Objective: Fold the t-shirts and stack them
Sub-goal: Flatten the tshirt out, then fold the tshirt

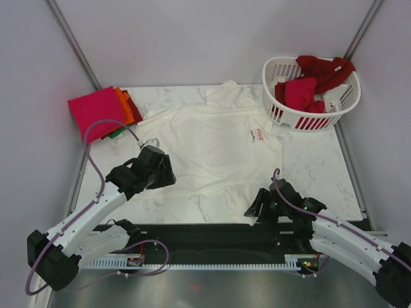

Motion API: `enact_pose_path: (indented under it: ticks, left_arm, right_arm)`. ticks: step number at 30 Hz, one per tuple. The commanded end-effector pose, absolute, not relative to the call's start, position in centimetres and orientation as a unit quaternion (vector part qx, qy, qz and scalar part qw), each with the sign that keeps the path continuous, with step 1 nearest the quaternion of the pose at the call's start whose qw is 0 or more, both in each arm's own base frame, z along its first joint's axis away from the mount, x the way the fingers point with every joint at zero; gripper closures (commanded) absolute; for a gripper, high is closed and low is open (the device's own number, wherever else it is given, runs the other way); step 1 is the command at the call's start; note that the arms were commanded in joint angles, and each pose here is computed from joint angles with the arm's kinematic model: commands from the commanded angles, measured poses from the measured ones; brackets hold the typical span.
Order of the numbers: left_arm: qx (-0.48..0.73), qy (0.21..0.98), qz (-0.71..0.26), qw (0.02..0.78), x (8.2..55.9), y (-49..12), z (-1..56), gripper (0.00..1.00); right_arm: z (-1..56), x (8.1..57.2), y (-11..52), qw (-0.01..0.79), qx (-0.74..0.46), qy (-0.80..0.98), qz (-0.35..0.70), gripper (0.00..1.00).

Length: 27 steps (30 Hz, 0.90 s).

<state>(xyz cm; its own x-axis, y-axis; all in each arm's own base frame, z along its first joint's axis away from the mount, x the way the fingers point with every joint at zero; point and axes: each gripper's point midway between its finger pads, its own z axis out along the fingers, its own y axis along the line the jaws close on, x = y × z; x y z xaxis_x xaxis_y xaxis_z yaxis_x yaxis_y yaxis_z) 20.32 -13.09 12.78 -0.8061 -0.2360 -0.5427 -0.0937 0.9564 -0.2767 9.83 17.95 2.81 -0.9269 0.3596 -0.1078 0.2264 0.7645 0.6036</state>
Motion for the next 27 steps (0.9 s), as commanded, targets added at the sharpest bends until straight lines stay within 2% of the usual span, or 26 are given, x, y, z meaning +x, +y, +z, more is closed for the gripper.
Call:
enact_pose_path:
  ticks: [1,4,6,8,9,11,16,22,25,26,27]
  left_arm:
    - [-0.114,0.938,-0.112,0.309,20.5,-12.4,12.7,0.34]
    - [-0.116,0.940,-0.109,0.302,20.2,-12.4,12.2,0.34]
    - [-0.119,0.941,-0.108,0.297,20.1,-12.4,11.8,0.34]
    - [-0.123,0.942,-0.108,0.292,19.9,-12.4,11.5,0.34]
    - [-0.126,0.942,-0.110,0.292,19.9,-12.4,11.5,0.34]
    - [-0.140,0.941,-0.107,0.288,19.6,-12.1,11.2,0.34]
    - [-0.197,0.942,-0.069,0.263,18.1,-9.7,9.9,0.30]
    - [-0.288,0.927,-0.076,0.229,17.3,-8.4,8.6,0.27]
    - [-0.330,0.916,-0.072,0.217,17.4,-7.5,7.9,0.17]
    - [-0.337,0.916,-0.081,0.203,17.3,-7.6,7.7,0.05]
    - [-0.346,0.915,-0.079,0.191,17.3,-7.3,7.1,0.01]
  right_arm:
    - [1.8,10.7,17.1,0.138,0.158,0.937,0.281,0.37]
    - [1.4,10.6,16.9,0.135,0.153,0.940,0.273,0.52]
    - [1.4,10.5,16.8,0.136,0.150,0.941,0.273,0.69]
    - [1.7,10.7,16.9,0.143,0.143,0.940,0.275,0.80]
    - [1.9,10.9,16.8,0.148,0.141,0.940,0.273,0.89]
    - [2.8,11.3,16.5,0.160,0.136,0.942,0.262,0.98]
    - [7.1,14.1,13.9,0.249,0.139,0.938,0.198,1.00]
    - [8.0,14.8,13.1,0.264,0.128,0.941,0.168,1.00]
    - [8.3,15.7,12.0,0.288,0.139,0.936,0.144,1.00]
    - [8.3,15.7,12.0,0.289,0.139,0.936,0.147,1.00]
    - [8.3,15.8,12.0,0.289,0.141,0.935,0.148,1.00]
